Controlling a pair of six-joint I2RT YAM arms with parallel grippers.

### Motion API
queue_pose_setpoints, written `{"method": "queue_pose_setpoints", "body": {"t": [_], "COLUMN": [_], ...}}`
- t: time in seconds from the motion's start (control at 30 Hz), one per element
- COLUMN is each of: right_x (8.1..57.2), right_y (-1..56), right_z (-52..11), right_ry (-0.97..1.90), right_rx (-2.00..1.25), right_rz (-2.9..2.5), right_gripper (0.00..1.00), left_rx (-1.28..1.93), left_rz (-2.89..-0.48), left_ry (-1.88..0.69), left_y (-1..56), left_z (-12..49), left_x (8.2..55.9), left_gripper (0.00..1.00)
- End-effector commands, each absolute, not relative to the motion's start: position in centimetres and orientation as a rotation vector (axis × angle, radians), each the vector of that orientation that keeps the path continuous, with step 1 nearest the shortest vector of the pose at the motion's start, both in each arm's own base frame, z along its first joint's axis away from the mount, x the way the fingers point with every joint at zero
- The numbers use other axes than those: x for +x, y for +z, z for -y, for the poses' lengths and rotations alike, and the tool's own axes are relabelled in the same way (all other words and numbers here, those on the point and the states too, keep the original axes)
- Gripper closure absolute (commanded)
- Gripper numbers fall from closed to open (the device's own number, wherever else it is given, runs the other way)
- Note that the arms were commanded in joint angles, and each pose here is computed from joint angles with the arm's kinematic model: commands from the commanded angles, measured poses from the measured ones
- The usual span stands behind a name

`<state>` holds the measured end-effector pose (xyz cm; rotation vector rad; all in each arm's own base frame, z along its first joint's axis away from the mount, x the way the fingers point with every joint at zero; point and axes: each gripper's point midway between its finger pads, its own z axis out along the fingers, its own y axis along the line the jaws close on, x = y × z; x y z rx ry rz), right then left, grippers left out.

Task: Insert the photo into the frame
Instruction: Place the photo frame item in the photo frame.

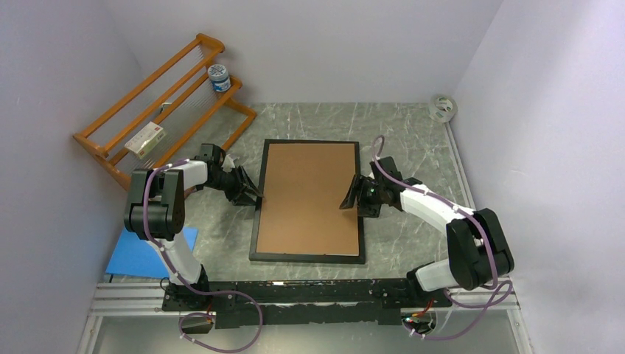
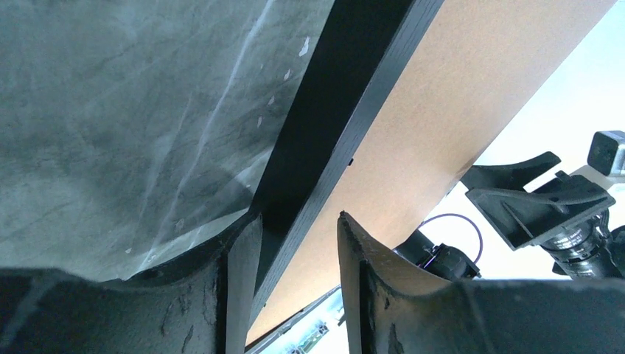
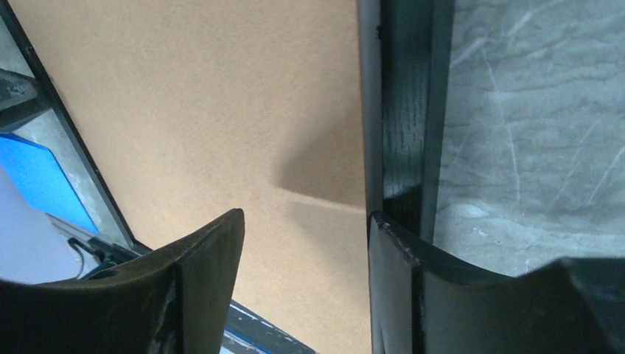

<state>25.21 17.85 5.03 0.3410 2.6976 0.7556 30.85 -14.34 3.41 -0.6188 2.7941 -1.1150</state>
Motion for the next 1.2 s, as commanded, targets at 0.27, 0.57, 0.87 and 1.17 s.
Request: {"method": "queue_pose_setpoints", "body": {"t": [0.27, 0.57, 0.87, 1.17], "right_x": [27.5, 28.4, 28.1, 27.4], "right_y": [8.6, 7.3, 5.1, 4.3], "right_z": [-15.1, -13.4, -12.3, -15.0], "right_ry": [0.492, 0.347, 0.220, 0.377], "right_rx": [0.310, 0.440, 0.466, 0.290], "right_rz": [-2.559, -2.554, -2.631, -2.702], "right_gripper": [0.28, 0.37, 0.58, 0.51], "left_rx": [-0.557, -0.525, -0.535, -0.533], "left_rz": [-2.771, -2.785, -2.794, -2.792], "left_ry": [-1.117, -1.082, -1.127, -1.195], "left_y": [4.2, 4.2, 3.9, 3.8], "left_z": [14.4, 14.1, 14.5, 15.0], "left_x": [31.1, 30.7, 30.5, 30.5], "left_gripper": [0.46, 0.42, 0.43, 0.44]}}
